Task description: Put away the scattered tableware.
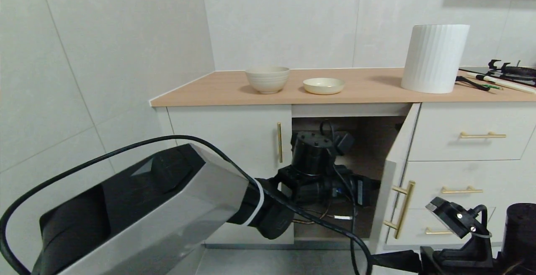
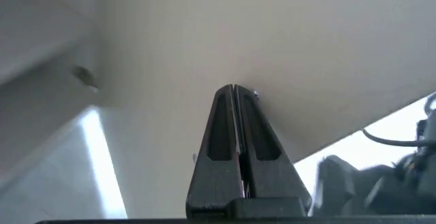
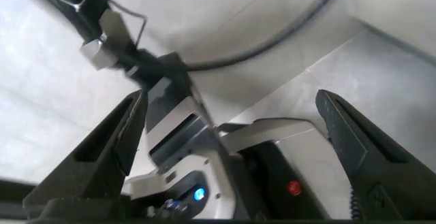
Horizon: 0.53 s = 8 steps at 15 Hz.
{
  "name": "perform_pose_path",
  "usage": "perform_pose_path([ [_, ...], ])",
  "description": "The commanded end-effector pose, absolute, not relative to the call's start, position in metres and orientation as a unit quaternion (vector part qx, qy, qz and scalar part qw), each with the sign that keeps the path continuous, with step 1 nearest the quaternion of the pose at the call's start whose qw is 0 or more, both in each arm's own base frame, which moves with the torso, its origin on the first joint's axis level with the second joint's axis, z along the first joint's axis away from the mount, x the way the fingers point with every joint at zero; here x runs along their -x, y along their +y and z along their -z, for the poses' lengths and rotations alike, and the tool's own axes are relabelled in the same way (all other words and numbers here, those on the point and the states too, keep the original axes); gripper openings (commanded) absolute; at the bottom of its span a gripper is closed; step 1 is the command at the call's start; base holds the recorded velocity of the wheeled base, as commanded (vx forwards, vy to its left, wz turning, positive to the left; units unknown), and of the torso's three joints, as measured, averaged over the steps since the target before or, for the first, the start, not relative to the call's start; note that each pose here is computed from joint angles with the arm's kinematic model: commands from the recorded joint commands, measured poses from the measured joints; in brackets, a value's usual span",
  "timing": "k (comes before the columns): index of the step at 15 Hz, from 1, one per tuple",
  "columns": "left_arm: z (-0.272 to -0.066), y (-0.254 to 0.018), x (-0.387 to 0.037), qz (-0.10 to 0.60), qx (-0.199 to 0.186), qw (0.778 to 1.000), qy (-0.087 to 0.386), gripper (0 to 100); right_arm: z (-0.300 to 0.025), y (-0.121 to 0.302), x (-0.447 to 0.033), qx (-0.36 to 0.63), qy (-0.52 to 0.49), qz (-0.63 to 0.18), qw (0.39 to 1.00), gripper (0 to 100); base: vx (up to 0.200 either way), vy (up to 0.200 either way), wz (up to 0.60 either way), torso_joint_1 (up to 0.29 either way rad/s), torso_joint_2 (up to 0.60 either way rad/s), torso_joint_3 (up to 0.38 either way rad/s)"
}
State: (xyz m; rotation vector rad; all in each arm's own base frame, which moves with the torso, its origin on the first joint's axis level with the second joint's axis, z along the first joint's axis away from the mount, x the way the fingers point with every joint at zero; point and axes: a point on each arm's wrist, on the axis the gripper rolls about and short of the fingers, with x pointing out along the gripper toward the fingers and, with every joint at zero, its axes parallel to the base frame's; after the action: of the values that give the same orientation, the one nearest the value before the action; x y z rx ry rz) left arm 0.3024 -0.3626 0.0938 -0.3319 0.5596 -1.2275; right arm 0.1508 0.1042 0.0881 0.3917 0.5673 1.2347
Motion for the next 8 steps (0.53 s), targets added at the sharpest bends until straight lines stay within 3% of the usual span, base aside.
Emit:
perform_pose_path([
  [1, -0.122, -0.402, -0.263, 0.617, 0.135, 0.735, 0.247, 0, -0.106, 0.107, -0.131, -0.168, 0.231, -0.605, 0.744, 100, 0.0, 0.0, 0.0, 0.0, 0.0, 0.0],
  [4, -0.141, -0.38, -0.243, 0.618, 0.126, 0.735, 0.249, 0, -0.115, 0.104, -0.122, -0.164, 0.215, -0.612, 0.743, 100, 0.0, 0.0, 0.0, 0.0, 0.0, 0.0],
  [7, -0.159, -0.336, -0.254, 0.582, 0.134, 0.763, 0.246, 0, -0.113, 0.108, -0.128, -0.163, 0.215, -0.59, 0.761, 100, 0.0, 0.0, 0.0, 0.0, 0.0, 0.0],
  [8, -0.175, -0.302, -0.266, 0.556, 0.142, 0.785, 0.232, 0, -0.11, 0.121, -0.148, -0.163, 0.213, -0.544, 0.795, 100, 0.0, 0.0, 0.0, 0.0, 0.0, 0.0],
])
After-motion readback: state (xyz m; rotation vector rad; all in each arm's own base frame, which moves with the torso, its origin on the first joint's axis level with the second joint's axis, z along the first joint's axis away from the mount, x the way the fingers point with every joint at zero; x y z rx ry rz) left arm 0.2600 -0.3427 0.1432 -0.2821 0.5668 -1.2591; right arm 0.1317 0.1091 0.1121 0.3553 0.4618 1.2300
